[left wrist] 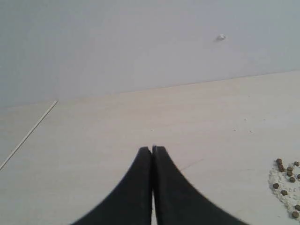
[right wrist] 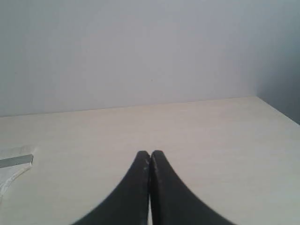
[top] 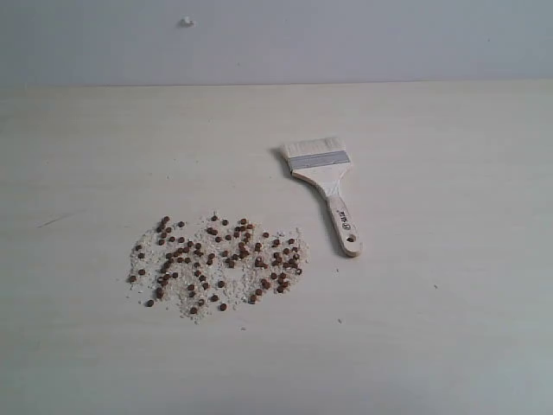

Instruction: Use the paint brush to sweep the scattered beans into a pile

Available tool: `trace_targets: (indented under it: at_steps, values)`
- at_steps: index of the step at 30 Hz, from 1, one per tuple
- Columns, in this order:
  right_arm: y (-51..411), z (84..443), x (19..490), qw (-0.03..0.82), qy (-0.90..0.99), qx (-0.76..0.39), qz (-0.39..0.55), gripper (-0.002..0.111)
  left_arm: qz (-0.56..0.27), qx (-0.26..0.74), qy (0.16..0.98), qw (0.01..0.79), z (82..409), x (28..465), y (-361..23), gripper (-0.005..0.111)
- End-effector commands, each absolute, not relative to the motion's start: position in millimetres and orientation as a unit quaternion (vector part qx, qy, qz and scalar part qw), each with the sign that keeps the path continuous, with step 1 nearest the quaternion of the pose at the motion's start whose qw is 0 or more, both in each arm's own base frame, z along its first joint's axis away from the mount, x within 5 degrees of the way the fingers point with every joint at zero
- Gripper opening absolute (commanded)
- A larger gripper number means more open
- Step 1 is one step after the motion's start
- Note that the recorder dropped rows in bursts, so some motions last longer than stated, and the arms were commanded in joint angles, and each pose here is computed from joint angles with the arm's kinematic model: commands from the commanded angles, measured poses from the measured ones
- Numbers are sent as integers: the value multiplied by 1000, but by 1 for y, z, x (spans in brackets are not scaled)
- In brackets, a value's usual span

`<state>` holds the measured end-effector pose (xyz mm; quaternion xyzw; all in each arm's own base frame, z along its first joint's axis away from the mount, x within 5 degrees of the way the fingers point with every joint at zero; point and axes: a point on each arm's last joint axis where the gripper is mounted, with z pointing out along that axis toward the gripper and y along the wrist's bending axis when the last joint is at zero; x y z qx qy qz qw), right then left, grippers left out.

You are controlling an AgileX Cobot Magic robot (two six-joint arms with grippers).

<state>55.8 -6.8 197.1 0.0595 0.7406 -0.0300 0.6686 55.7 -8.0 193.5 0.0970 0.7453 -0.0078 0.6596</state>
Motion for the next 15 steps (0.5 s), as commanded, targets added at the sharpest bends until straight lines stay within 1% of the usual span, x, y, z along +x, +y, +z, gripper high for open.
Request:
trace_targets:
  at_steps: [1,7,9,11,15]
  values:
    - [-7,199,56,682,728,57,-35,0,-10,95,742,663,194,55,-8,0]
    - [-8,220,55,762,634,128,41,0,-10,95,742,663,194,55,-8,0]
    - [-11,232,51,798,569,176,94,0,-10,95,742,663,194,55,-8,0]
    - [-14,239,48,815,514,221,154,0,-10,95,742,663,194,55,-8,0]
    - [-18,255,39,842,393,266,256,0,-10,95,742,663,194,55,-8,0]
